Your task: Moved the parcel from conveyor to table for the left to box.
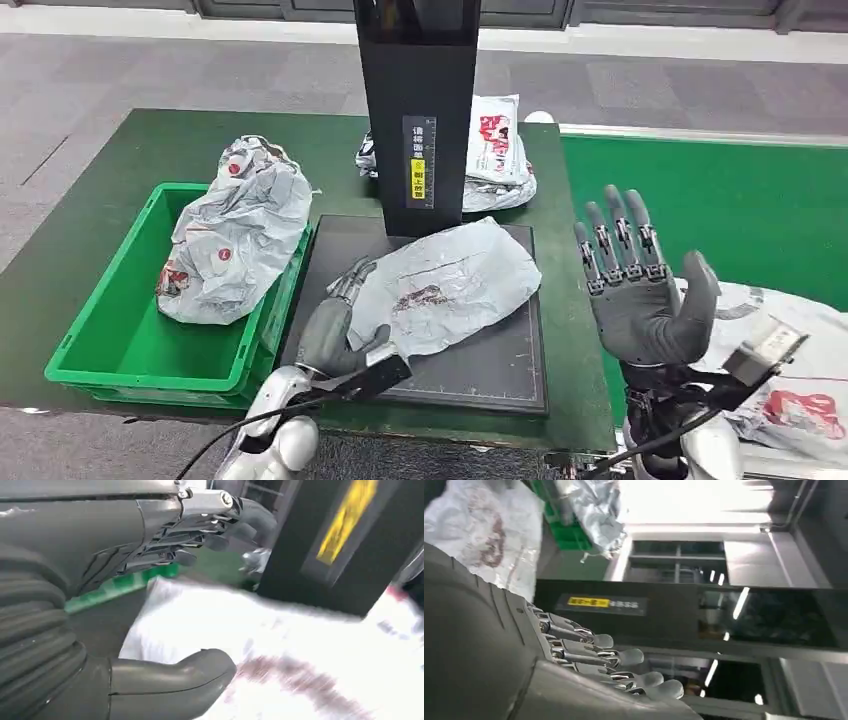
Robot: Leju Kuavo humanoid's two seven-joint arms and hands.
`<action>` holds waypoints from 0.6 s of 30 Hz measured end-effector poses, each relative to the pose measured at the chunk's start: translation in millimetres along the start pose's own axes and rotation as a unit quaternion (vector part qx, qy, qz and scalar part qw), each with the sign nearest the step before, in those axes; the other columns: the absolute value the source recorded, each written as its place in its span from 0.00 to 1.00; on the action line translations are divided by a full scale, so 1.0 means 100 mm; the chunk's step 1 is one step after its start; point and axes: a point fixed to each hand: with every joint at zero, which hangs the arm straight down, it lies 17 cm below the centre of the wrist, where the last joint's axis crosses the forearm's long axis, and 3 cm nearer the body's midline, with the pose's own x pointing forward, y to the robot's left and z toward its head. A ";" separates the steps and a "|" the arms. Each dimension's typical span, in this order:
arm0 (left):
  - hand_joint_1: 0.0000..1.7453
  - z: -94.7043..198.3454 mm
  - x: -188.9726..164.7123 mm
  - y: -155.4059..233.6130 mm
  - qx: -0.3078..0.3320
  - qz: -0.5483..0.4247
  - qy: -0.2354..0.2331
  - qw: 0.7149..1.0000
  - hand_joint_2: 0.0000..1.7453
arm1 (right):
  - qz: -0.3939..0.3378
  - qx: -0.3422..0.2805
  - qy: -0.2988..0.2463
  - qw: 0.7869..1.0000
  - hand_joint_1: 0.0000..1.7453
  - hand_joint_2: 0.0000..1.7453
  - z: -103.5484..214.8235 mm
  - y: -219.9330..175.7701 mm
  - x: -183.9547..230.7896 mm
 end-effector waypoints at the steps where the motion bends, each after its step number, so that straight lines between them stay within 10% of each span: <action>1: 0.00 -0.02 -0.03 -0.09 -0.016 -0.044 0.008 0.999 1.00 | -0.003 -0.002 -0.004 1.000 0.00 0.00 0.00 -0.01 0.03; 5: 0.00 -0.07 -0.08 -0.49 -0.075 -0.153 0.022 0.985 1.00 | -0.011 -0.005 -0.010 1.000 0.00 0.00 -0.02 -0.03 0.06; 6: 0.00 -0.08 -0.08 -0.61 -0.094 -0.170 0.022 0.981 1.00 | -0.012 -0.007 -0.010 1.000 0.00 1.00 -0.03 -0.04 0.06; 7: 0.00 -0.09 -0.10 -0.69 -0.109 -0.182 0.025 0.977 1.00 | -0.012 -0.008 -0.012 1.000 0.00 1.00 -0.04 -0.05 0.07; 9: 1.00 -0.23 -0.10 -0.77 -0.131 -0.211 0.026 0.968 1.00 | -0.015 -0.008 -0.016 1.000 0.00 1.00 -0.08 -0.05 0.10; 18: 1.00 -0.56 -0.40 -0.90 -0.192 -0.284 0.060 0.938 1.00 | -0.027 -0.017 -0.022 0.999 0.00 1.00 -0.14 -0.05 0.12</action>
